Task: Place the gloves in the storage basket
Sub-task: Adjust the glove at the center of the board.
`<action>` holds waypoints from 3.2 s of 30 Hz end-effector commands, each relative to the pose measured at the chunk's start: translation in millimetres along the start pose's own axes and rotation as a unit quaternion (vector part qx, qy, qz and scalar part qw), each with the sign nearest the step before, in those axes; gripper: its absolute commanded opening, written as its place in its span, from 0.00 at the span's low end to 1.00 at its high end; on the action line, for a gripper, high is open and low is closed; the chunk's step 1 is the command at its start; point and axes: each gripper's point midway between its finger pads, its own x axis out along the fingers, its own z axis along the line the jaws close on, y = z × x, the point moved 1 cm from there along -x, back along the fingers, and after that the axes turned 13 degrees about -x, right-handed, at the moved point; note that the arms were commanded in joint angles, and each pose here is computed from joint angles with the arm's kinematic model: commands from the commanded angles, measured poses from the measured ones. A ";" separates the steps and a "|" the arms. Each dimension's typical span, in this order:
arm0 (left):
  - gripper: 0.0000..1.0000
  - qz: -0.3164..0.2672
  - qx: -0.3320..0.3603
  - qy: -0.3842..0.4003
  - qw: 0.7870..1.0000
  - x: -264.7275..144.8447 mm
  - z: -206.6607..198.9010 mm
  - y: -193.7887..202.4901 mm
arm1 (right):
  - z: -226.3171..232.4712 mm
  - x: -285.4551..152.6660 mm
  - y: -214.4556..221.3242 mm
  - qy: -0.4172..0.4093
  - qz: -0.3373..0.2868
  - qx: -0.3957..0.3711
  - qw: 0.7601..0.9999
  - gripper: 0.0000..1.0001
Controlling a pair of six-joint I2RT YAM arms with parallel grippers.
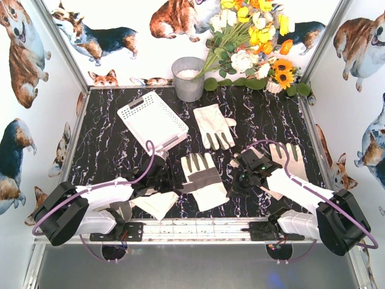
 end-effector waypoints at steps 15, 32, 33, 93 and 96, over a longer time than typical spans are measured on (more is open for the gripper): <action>0.00 -0.103 0.030 -0.028 0.994 -8.7 -21.5 -41.3 | 26.0 -3.6 8.1 -0.036 0.015 -0.011 0.999 0.00; 0.00 -0.059 0.034 -0.059 0.996 -4.5 2.4 -23.0 | 23.3 11.5 39.3 -0.005 0.070 -0.030 0.997 0.00; 0.00 -0.060 0.034 -0.060 0.996 -4.8 2.7 -23.3 | 23.0 10.9 38.8 -0.003 0.069 -0.030 0.997 0.00; 0.64 -0.055 0.242 -0.021 0.968 -42.7 -121.1 -34.0 | 72.5 -35.7 -97.0 -0.044 -0.221 -0.058 0.973 0.48; 0.73 -0.093 0.246 -0.050 0.963 -62.7 -126.5 -51.6 | 65.2 -62.4 -101.2 -0.034 -0.253 -0.076 0.964 0.55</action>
